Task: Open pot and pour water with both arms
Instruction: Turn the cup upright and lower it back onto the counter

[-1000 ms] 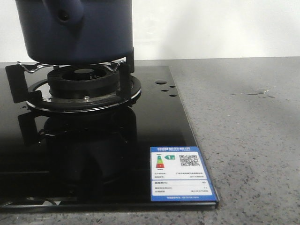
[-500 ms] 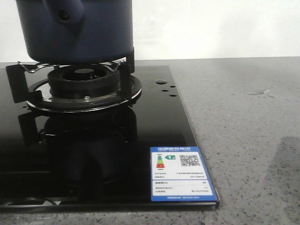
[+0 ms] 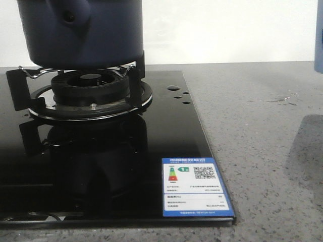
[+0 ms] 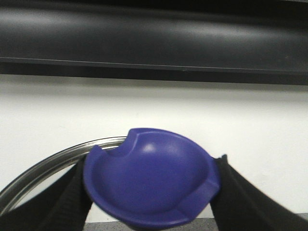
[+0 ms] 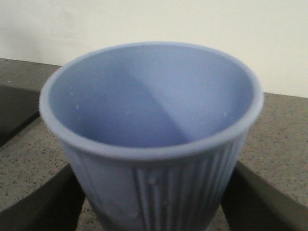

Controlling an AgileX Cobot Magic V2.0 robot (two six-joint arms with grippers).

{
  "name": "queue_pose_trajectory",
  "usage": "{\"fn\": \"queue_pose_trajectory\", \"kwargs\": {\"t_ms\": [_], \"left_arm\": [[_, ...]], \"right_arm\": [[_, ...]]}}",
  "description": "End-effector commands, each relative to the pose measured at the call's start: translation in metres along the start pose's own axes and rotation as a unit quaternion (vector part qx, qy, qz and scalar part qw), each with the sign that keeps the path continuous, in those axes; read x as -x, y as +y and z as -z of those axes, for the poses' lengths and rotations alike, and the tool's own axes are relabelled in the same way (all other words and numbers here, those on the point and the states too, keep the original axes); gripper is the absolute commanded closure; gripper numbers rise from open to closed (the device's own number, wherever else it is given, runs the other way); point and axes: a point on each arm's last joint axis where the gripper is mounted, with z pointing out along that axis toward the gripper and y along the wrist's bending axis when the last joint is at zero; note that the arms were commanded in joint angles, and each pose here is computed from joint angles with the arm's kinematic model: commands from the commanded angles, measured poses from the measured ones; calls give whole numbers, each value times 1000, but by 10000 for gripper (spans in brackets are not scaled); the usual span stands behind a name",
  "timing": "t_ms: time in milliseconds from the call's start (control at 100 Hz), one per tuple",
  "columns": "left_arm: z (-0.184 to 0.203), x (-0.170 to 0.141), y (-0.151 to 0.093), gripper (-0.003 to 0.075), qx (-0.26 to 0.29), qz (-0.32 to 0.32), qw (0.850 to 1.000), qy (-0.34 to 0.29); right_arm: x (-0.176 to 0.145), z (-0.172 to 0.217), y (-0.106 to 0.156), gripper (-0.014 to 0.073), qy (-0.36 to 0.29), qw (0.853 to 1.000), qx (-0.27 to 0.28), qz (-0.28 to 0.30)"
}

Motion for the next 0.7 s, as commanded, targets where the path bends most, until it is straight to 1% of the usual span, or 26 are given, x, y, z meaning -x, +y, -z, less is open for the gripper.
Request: {"fn": "queue_pose_trajectory", "kwargs": {"t_ms": [0,70,150,280,510,690], "left_arm": [[8,27,2,350,15,0,996,-85],[8,27,2,350,15,0,996,-85],[8,27,2,350,15,0,996,-85],[8,27,2,350,15,0,996,-85],[7,26,2,350,15,0,996,-82],[7,26,2,350,16,0,996,-83]], "right_arm": [[13,-2,-2,242,-53,999,11,5],[7,-6,-4,242,-43,999,12,0],[4,-8,-5,244,-44,999,16,16],[0,-10,-6,244,-40,999,18,26],[-10,-17,-8,244,-30,999,26,14],[-10,-17,-7,244,-35,999,31,12]]}}
